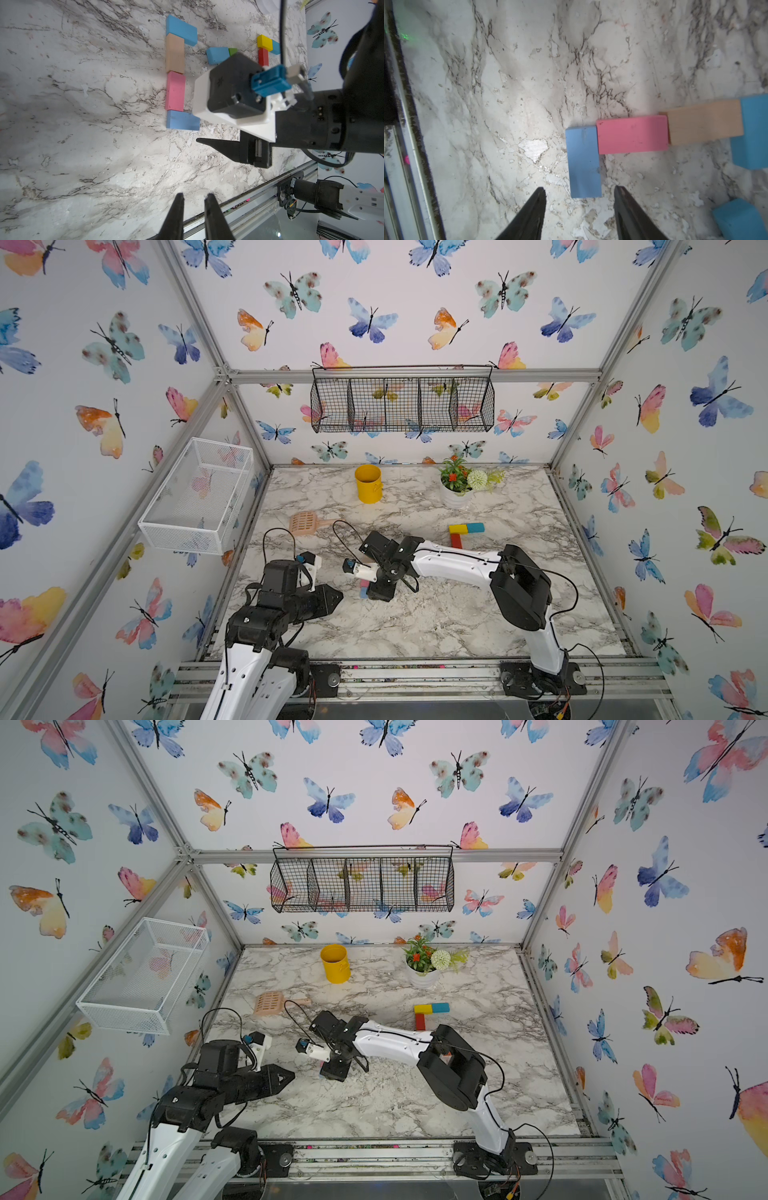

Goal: Assemble the letter c with building blocks
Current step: Assemble the building block at the center of the board.

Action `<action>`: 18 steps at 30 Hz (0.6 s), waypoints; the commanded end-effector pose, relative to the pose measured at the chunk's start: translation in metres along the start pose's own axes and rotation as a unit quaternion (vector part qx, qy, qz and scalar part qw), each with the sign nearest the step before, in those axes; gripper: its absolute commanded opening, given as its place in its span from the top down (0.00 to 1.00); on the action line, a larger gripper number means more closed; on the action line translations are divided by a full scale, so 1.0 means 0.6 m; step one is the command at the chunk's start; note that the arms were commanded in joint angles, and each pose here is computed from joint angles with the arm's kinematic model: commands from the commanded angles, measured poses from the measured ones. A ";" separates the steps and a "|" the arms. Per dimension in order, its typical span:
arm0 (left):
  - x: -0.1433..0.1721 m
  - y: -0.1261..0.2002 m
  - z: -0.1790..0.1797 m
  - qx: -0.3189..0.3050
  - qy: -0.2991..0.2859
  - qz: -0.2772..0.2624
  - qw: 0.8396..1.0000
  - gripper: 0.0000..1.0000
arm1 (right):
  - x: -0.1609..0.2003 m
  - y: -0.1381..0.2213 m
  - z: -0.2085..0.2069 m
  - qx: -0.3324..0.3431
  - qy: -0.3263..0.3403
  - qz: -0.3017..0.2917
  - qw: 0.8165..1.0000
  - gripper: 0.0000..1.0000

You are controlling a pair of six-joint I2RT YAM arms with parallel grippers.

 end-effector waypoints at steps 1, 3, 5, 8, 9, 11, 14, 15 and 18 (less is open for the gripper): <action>-0.010 0.002 -0.017 0.023 -0.010 -0.004 1.000 0.77 | 0.005 0.025 -0.015 0.000 -0.049 -0.021 0.999 0.42; -0.011 -0.001 -0.022 0.033 -0.010 -0.001 0.999 0.77 | 0.009 0.035 -0.027 0.000 -0.070 -0.037 0.997 0.42; -0.014 -0.003 -0.024 0.039 -0.007 -0.003 0.999 0.76 | 0.014 0.046 -0.043 0.001 -0.098 -0.053 0.994 0.42; -0.020 -0.009 -0.026 0.044 0.000 -0.006 0.999 0.76 | 0.030 0.054 -0.065 0.006 -0.137 -0.061 0.989 0.42; -0.021 -0.012 -0.024 0.043 0.006 -0.006 0.999 0.76 | 0.036 0.055 -0.073 0.013 -0.149 -0.060 0.987 0.43; -0.025 -0.019 -0.020 0.035 0.017 -0.004 0.999 0.76 | 0.047 0.058 -0.087 0.023 -0.171 -0.062 0.983 0.43; -0.027 -0.030 -0.015 0.030 0.026 0.005 0.999 0.78 | 0.064 0.066 -0.110 0.031 -0.211 -0.075 0.974 0.43; -0.028 -0.032 -0.012 0.025 0.029 0.005 0.999 0.80 | 0.070 0.070 -0.120 0.035 -0.228 -0.080 0.970 0.43; -0.035 -0.035 -0.003 0.004 0.033 -0.004 0.999 0.83 | 0.094 0.080 -0.148 0.046 -0.276 -0.089 0.956 0.44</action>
Point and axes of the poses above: each gripper's point midway between its finger pads, its own y axis back along the fingers, its own z axis along the line the jaws close on, x = y × z, the point moved 4 cm from there along y, back along the fingers, and after that the axes turned 9 degrees about y, right-handed, at the moved point
